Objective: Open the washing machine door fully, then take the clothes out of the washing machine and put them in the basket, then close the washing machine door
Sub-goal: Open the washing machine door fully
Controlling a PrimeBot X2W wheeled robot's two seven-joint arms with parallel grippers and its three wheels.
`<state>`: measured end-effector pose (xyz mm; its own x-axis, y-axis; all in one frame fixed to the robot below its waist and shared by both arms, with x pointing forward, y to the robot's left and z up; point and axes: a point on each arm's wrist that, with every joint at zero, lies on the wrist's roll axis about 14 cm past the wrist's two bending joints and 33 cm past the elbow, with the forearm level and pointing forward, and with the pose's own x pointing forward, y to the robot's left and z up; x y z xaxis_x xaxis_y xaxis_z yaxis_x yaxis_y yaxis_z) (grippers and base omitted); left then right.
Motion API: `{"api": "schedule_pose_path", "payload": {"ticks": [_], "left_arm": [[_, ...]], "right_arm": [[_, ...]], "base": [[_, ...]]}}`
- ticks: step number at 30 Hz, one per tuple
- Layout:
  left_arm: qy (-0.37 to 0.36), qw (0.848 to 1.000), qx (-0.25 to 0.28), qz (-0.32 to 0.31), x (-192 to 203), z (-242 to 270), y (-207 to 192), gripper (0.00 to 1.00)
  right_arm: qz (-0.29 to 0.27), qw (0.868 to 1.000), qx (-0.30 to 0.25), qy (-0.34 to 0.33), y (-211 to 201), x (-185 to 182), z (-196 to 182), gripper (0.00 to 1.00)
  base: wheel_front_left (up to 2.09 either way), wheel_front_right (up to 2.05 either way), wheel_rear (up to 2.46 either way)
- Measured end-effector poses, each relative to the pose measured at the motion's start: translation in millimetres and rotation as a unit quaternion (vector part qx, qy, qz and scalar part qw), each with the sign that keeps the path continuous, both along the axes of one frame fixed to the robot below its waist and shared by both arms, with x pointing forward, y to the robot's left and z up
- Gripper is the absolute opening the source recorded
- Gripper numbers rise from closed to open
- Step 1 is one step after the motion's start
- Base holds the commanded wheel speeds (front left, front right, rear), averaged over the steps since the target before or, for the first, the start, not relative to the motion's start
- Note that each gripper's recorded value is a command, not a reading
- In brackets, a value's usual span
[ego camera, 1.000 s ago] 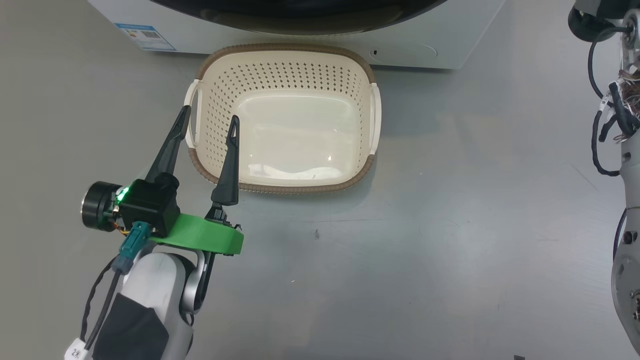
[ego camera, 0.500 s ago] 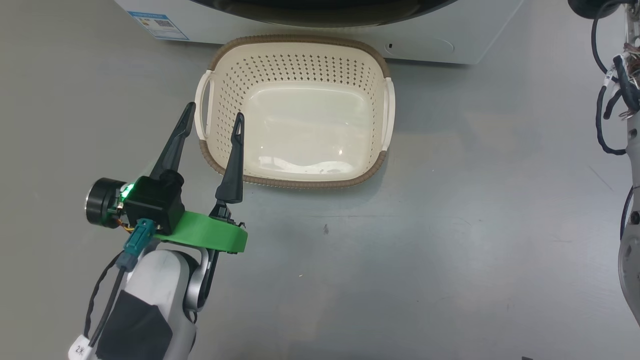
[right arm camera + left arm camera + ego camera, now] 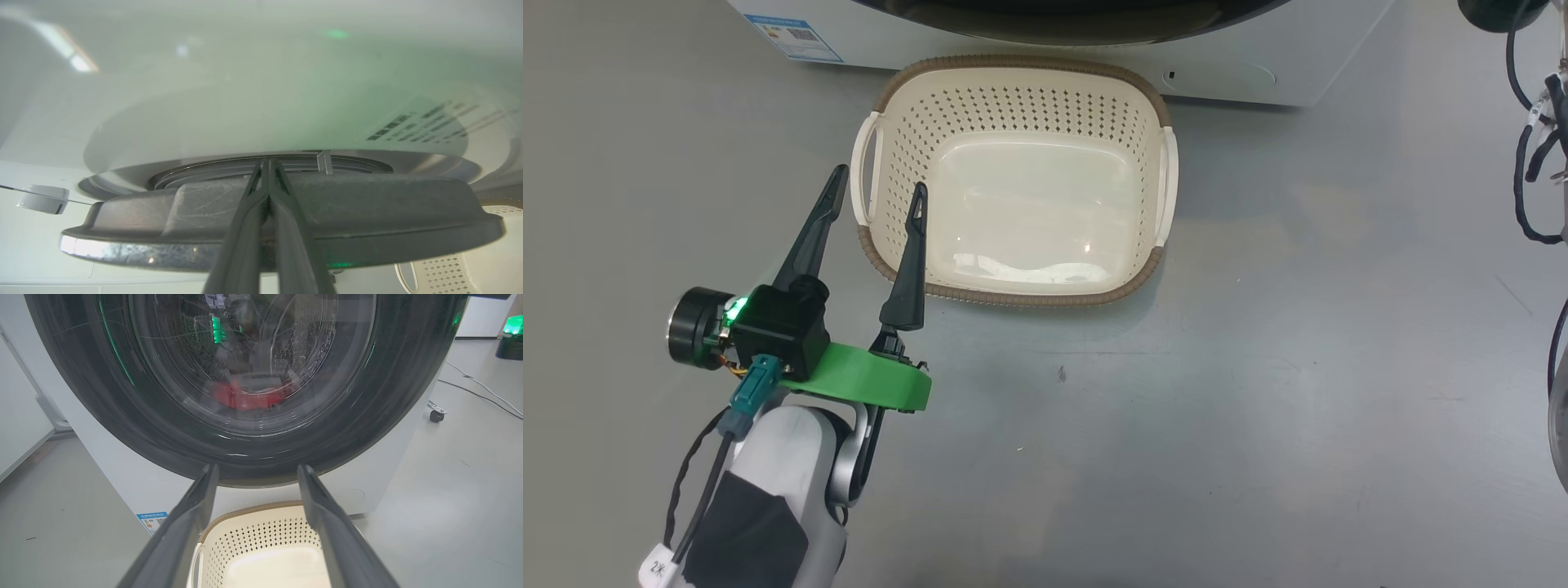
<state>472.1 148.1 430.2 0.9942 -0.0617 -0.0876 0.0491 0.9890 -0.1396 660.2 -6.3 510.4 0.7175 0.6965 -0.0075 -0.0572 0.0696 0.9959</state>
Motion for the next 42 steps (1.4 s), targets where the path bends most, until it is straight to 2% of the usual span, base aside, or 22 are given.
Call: {"api": "schedule_pose_path", "payload": {"ticks": [22, 42], "left_arm": [[-0.004, 1.0, -0.004, -0.006, 2.8, 3.0, -5.3, 1.0], [-0.021, 1.0, -0.011, -0.02, 3.6, 18.0, -17.6, 1.0]], "right_arm": [[0.045, 0.999, 0.011, 0.015, -1.4, -15.3, -0.8, 0.0], [0.088, 0.995, 0.011, 0.038, 3.9, -58.9, -6.6, 0.0]], "base": [[0.0, 0.0, 0.0], [0.0, 0.0, 0.0]]}}
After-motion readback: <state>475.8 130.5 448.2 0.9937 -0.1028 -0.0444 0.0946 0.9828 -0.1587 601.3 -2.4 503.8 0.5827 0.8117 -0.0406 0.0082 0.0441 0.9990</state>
